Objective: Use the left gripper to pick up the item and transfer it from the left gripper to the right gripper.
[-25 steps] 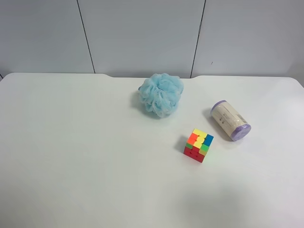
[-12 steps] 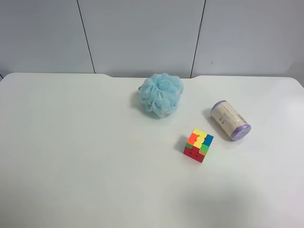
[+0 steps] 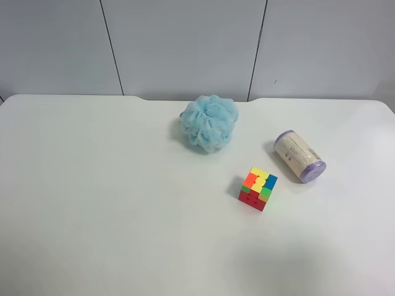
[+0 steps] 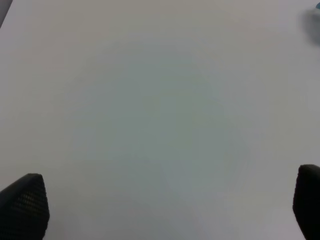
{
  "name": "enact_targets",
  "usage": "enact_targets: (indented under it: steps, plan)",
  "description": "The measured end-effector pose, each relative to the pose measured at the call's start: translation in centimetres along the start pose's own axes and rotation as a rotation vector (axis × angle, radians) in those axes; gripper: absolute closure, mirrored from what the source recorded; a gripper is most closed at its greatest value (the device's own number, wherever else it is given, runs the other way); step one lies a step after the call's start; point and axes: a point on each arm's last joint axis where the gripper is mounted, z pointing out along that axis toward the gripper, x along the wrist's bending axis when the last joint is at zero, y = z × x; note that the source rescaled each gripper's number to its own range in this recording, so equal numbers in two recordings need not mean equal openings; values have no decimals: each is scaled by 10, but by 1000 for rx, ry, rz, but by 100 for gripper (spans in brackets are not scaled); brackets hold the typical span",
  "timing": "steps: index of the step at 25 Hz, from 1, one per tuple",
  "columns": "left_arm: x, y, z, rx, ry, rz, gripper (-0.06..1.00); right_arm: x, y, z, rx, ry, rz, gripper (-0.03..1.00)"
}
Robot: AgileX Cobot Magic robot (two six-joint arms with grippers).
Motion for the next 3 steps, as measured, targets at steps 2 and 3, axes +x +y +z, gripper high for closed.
enact_targets:
  steps: [2,3]
  plan:
    - [0,0,0,0,0,0,-6,0,0,0,0,0,0,-3]
    - [0,0,0,0,0,0,-6,0,0,0,0,0,0,-3]
